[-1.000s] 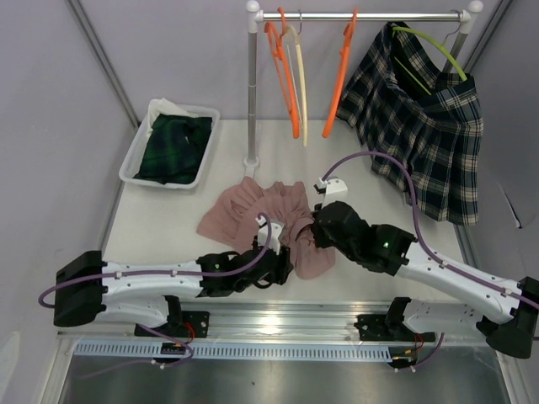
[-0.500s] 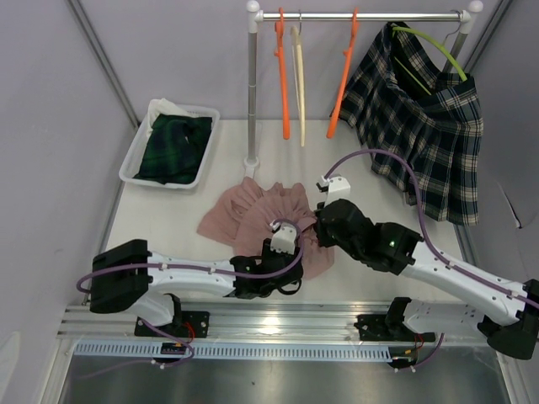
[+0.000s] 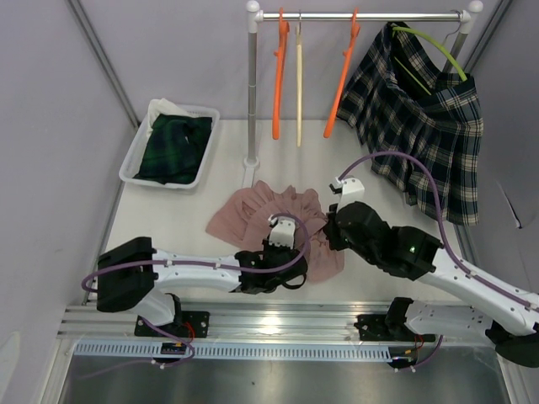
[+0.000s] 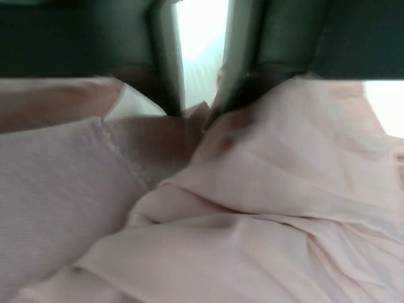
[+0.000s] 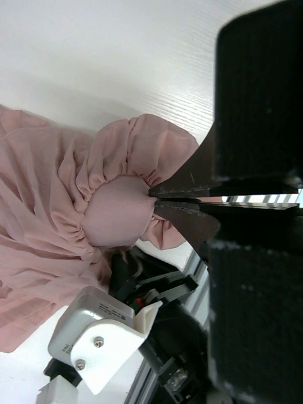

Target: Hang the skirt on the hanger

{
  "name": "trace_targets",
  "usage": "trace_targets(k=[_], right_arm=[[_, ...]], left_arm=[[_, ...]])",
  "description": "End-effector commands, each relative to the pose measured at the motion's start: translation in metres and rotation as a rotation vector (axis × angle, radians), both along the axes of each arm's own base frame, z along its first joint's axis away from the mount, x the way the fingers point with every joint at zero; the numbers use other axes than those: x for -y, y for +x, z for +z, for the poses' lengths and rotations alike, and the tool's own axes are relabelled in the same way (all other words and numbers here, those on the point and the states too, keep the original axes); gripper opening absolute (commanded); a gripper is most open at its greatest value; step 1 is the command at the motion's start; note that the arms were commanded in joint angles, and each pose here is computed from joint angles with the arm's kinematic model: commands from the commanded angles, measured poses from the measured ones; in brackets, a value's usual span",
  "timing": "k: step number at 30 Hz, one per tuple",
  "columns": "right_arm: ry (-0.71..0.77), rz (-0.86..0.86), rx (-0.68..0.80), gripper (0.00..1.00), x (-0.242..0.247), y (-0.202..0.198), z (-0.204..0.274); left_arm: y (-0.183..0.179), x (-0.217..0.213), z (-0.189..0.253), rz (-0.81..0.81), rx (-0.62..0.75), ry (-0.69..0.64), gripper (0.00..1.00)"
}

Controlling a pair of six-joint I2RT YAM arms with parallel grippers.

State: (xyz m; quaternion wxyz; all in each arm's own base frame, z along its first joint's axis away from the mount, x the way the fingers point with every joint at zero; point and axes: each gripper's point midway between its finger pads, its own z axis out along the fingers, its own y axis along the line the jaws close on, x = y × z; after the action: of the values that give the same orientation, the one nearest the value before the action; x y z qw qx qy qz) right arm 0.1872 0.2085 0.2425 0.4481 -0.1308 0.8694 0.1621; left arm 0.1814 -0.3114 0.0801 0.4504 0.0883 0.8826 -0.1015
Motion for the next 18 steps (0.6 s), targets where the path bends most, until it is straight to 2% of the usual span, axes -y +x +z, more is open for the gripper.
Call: trace_targets(k=[1,2,4,5,10,18], right_arm=[[0.065,-0.023,0.045,0.00,0.005,0.000,0.029],[0.062,-0.024,0.050,0.00,0.007,0.000,0.030],[0.056,-0.019,0.058,0.00,0.009,0.000,0.032],[0.052,-0.022,0.063,0.00,0.010,0.001,0.034],[0.046,-0.012,0.086,0.00,0.013,0.001,0.046],[0.047,0.017,0.109,0.00,0.009,0.002,0.063]], left_arm=[[0.010,0.001,0.027,0.034,0.050,-0.049,0.25],[0.010,0.000,0.033,0.032,0.055,-0.058,0.17],[0.009,-0.006,0.041,0.028,0.064,-0.040,0.09],[0.009,-0.007,0.055,0.023,0.074,-0.067,0.01],[0.004,-0.021,0.087,-0.026,0.100,-0.091,0.00],[-0.008,-0.034,0.125,-0.068,0.098,-0.216,0.00]])
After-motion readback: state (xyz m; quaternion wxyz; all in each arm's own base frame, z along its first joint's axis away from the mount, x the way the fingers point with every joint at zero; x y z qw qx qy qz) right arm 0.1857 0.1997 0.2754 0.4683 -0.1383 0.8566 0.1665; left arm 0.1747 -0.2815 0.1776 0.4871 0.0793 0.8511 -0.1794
